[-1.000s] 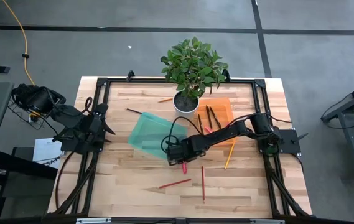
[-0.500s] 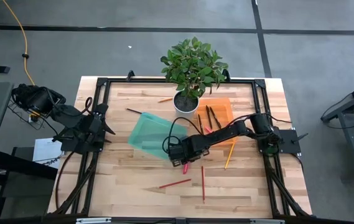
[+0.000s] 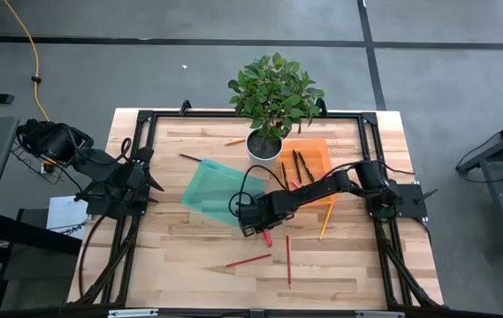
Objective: Sort pens & pencils
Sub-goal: Put the pink pen into the orange bin
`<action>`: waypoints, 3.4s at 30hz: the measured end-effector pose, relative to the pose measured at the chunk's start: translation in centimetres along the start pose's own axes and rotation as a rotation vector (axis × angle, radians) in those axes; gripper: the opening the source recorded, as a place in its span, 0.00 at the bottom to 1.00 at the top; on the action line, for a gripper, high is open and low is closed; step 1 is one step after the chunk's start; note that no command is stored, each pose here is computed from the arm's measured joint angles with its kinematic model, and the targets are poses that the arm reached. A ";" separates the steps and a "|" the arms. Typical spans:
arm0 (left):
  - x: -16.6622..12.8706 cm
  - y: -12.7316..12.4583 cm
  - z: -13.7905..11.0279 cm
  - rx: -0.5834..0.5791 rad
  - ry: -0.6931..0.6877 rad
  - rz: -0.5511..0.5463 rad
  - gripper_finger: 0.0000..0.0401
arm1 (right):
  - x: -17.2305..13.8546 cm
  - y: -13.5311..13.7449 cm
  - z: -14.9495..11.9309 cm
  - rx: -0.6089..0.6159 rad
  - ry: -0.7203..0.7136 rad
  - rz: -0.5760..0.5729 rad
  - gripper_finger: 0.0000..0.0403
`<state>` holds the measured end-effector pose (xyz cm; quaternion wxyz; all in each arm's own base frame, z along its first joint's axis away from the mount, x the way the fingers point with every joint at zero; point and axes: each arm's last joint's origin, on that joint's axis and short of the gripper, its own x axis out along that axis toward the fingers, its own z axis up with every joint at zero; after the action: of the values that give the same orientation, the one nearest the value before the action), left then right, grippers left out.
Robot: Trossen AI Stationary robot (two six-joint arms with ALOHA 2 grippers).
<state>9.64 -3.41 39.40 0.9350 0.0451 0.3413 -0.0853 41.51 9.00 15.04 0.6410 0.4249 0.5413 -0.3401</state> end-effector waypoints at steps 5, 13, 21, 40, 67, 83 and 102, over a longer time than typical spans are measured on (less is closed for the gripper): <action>0.0 0.0 0.0 -0.002 0.000 0.000 0.33 | 0.0 -0.2 0.0 -0.001 0.004 -0.018 0.33; 0.0 0.0 0.0 -0.001 0.000 0.000 0.33 | 0.0 -0.2 -0.1 -0.011 0.006 -0.020 0.33; 0.0 0.0 0.0 -0.002 0.000 0.000 0.33 | 0.0 -0.2 -0.3 -0.024 0.022 -0.021 0.33; 0.0 0.0 0.0 -0.004 0.000 0.000 0.33 | 0.0 -0.3 -0.3 -0.032 0.034 -0.031 0.15; 0.0 0.0 0.0 -0.005 0.000 0.000 0.33 | 0.0 -0.4 -0.3 -0.089 0.057 -0.028 0.06; 0.0 0.0 0.0 -0.004 0.001 0.000 0.33 | -2.3 0.5 0.0 -0.143 0.030 -0.059 0.05; 0.0 0.0 0.0 -0.002 0.000 0.000 0.33 | -7.2 -0.8 0.5 -0.157 -0.030 -0.355 0.05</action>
<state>9.64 -3.41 39.39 0.9350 0.0442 0.3416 -0.0851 39.66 8.01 22.01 0.6101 0.2665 0.6229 -0.4107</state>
